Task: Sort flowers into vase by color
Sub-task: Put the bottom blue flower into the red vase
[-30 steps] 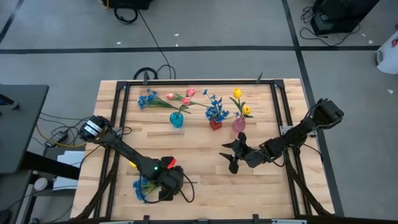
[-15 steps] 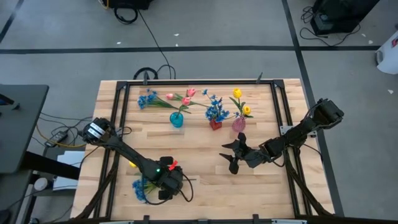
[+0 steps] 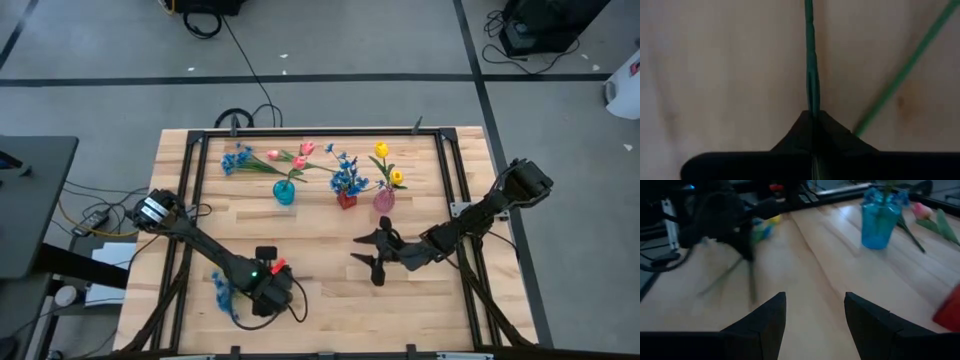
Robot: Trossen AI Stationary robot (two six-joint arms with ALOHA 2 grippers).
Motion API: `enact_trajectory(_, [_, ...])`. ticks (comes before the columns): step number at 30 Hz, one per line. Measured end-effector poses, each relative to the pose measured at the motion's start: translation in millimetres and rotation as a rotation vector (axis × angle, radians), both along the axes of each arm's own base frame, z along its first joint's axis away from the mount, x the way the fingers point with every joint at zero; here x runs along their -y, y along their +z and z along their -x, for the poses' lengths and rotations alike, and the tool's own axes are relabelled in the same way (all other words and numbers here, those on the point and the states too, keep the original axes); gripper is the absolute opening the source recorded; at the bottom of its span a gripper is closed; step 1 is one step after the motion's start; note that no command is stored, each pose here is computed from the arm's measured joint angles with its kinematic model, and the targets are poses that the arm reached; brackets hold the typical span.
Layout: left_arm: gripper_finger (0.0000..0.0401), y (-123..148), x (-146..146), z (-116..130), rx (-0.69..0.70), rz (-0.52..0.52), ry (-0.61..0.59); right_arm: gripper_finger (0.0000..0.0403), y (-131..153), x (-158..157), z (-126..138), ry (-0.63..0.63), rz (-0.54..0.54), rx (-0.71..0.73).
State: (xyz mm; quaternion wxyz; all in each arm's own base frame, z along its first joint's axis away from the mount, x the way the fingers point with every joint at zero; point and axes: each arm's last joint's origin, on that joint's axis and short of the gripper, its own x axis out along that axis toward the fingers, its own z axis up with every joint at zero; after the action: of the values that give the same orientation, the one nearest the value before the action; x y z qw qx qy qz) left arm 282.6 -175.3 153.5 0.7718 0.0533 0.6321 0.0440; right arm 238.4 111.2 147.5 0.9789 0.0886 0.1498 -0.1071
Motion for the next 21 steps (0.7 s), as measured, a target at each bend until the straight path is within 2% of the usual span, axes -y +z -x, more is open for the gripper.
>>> enact_trajectory(7, [0.0048, 21, -1, -5, 0.02, -0.14, -0.012, 0.021, 6, -3, -4, 0.02, 0.004, 0.016])
enact_trajectory(13, [0.004, 38, -4, -19, 0.121, -0.239, -0.071, 0.021, 16, -4, -14, 0.054, 0.038, 0.036])
enact_trajectory(16, [0.0038, 43, -11, -27, 0.149, -0.285, -0.075, 0.021, 21, -4, -18, 0.087, 0.021, 0.046])
enact_trajectory(21, [0.0037, 46, -20, -41, 0.222, -0.294, -0.069, 0.0209, 26, -6, -21, 0.111, 0.066, 0.053])
